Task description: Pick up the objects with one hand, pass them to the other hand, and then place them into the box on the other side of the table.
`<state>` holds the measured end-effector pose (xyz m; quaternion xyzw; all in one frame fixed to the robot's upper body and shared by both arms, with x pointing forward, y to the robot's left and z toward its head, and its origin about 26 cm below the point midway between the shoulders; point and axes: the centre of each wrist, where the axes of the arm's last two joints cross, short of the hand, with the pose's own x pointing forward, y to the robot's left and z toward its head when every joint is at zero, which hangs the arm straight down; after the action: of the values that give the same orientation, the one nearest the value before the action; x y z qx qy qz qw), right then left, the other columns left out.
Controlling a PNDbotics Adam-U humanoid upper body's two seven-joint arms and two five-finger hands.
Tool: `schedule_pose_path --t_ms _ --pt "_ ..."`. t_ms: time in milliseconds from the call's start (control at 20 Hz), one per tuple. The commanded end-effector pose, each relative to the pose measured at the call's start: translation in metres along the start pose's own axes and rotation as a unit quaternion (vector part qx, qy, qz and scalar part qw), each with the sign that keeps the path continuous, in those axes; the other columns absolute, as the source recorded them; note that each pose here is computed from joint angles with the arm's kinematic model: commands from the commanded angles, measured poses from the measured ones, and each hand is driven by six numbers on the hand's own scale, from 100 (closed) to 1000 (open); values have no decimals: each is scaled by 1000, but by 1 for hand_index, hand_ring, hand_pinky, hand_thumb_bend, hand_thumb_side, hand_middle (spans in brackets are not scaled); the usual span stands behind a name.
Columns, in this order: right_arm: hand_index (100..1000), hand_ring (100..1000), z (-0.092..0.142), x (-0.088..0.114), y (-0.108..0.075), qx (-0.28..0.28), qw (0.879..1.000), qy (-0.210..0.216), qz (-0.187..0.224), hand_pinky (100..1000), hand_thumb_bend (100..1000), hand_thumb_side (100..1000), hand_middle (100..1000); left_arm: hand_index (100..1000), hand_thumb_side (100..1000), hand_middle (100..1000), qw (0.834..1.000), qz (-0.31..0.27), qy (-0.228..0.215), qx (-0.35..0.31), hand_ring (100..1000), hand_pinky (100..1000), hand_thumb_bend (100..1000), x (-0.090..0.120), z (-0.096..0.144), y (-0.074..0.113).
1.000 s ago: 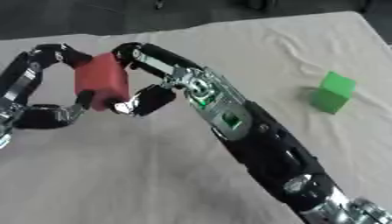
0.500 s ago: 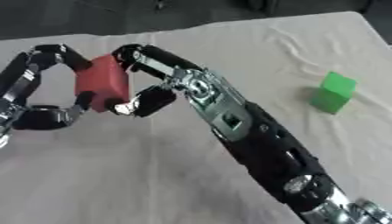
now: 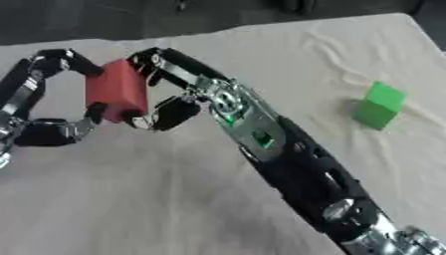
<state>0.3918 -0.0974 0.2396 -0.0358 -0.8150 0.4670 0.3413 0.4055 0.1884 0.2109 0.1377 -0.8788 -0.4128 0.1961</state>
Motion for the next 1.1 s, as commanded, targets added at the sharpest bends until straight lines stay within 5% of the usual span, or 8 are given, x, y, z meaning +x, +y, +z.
schedule_pose_path --t_ms 50,300,800,1000,1100 --pt "580 613 0 -1 -9 -43 999 4 -8 620 100 100 430 535 100 453 1000 -15 18 11 738 720 100 -6 1 17" --pt "534 578 -1 -1 -7 -66 998 6 -15 599 100 100 394 734 100 610 999 -15 36 -2 849 780 144 -9 3 15" --pt "489 536 -1 -2 -6 -81 996 3 -23 574 100 100 359 887 100 757 998 -14 37 -48 952 877 259 -10 5 14" --pt "473 520 -1 -2 -6 -80 996 1 -25 564 100 100 346 977 118 755 997 -16 33 -62 971 907 461 -11 4 15" --pt "473 517 -1 -1 -6 -81 996 0 -25 561 100 100 346 991 248 753 997 -10 38 -60 988 922 525 -12 6 15"
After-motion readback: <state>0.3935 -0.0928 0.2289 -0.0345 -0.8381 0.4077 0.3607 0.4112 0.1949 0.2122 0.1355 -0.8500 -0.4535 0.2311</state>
